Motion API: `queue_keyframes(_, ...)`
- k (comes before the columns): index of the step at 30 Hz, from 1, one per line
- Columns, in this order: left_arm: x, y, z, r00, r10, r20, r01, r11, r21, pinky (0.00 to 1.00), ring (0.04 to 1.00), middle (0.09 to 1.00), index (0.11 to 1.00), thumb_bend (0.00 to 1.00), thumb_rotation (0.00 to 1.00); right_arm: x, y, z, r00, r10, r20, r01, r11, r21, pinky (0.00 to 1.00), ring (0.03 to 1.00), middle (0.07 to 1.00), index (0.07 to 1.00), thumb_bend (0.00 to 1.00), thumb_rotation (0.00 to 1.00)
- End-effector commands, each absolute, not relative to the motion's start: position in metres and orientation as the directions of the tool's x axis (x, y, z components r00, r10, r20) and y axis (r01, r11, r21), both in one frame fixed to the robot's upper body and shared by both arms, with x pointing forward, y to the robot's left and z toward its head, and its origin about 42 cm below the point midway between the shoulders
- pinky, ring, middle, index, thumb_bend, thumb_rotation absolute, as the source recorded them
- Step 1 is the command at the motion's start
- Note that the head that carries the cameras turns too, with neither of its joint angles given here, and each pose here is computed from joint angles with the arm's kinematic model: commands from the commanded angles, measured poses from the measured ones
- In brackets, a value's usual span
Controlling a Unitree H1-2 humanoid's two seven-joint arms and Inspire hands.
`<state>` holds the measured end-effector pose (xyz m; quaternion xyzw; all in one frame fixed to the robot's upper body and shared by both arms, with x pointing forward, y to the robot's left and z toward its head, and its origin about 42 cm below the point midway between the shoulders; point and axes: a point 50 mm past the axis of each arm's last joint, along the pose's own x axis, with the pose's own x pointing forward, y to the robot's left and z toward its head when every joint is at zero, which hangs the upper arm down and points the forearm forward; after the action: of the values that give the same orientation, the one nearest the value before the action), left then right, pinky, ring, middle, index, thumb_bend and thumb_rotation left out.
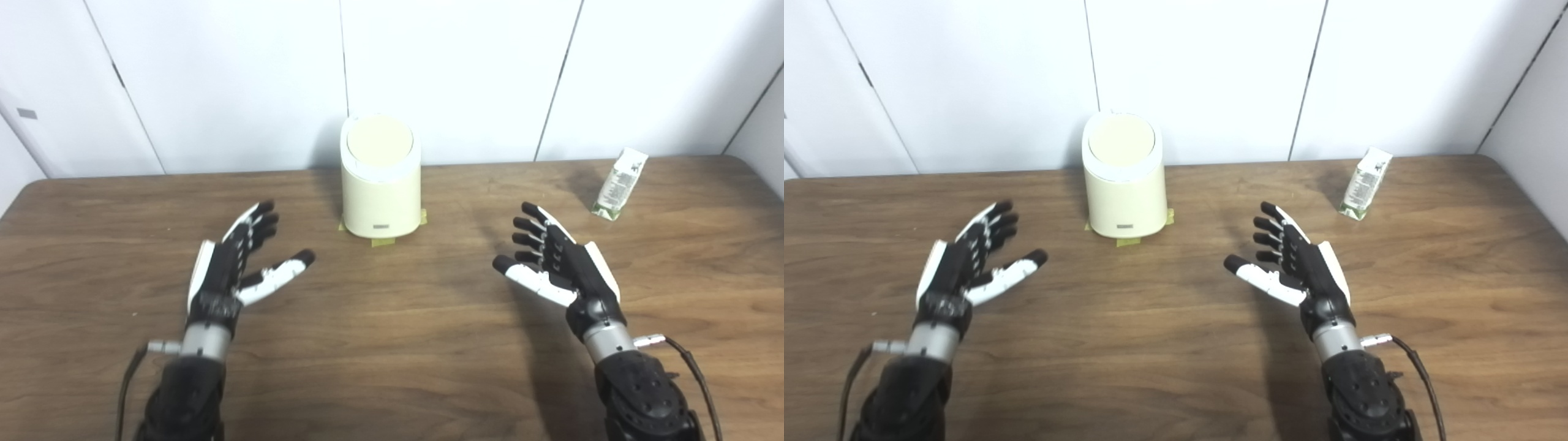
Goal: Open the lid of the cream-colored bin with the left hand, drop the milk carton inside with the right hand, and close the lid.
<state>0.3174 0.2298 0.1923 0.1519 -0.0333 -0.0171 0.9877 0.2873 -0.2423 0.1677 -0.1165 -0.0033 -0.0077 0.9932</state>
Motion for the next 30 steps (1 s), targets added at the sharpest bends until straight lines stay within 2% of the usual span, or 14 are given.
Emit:
queue_keyframes(1,0.331,0.226,0.224,0.988,-0.064,0.139,0.013,0.939,0.343,0.92,0.853,0.872,0.897,0.89,0.26,0.296,-0.239,0.184,0.994,-0.009,0.106,0.034,0.971,-0.237,0.76,0.83,0.856,0.886,0.71,0.43)
queue_keyframes(3,0.34,0.222,0.236,0.987,-0.077,0.142,0.019,0.929,0.369,0.87,0.848,0.873,0.899,0.88,0.26,0.298,-0.238,0.182,0.994,-0.009,0.106,0.034,0.971,-0.238,0.8,0.831,0.854,0.887,0.72,0.45)
queue_keyframes(5,0.351,0.219,0.247,0.985,-0.091,0.148,0.026,0.92,0.392,0.83,0.85,0.883,0.9,0.88,0.26,0.298,-0.237,0.18,0.995,-0.005,0.104,0.028,0.974,-0.226,0.77,0.829,0.857,0.889,0.72,0.45)
queue_keyframes(8,0.367,0.216,0.262,0.981,-0.111,0.162,0.034,0.909,0.415,0.82,0.868,0.894,0.904,0.88,0.27,0.3,-0.236,0.177,0.995,0.005,0.099,0.017,0.977,-0.212,0.79,0.851,0.873,0.898,0.71,0.44)
queue_keyframes(11,0.386,0.213,0.277,0.976,-0.128,0.179,0.039,0.902,0.429,0.78,0.877,0.909,0.909,0.86,0.27,0.299,-0.234,0.175,0.996,0.013,0.087,0.005,0.979,-0.203,0.73,0.853,0.885,0.919,0.69,0.45)
queue_keyframes(17,0.421,0.211,0.307,0.97,-0.135,0.201,0.023,0.877,0.481,0.81,0.889,0.912,0.905,0.81,0.3,0.298,-0.229,0.174,0.997,0.02,0.069,-0.007,0.984,-0.178,0.68,0.847,0.902,0.953,0.67,0.47)
queue_keyframes(22,0.448,0.207,0.333,0.966,-0.146,0.213,0.017,0.858,0.513,0.79,0.888,0.913,0.913,0.82,0.29,0.298,-0.225,0.176,0.998,0.026,0.063,-0.014,0.981,-0.191,0.67,0.846,0.904,0.957,0.67,0.5)
queue_keyframes(30,0.48,0.188,0.372,0.959,-0.215,0.187,0.06,0.793,0.607,0.8,0.896,0.923,0.922,0.83,0.19,0.297,-0.225,0.176,0.998,0.027,0.065,-0.014,0.981,-0.195,0.68,0.855,0.907,0.963,0.65,0.5)
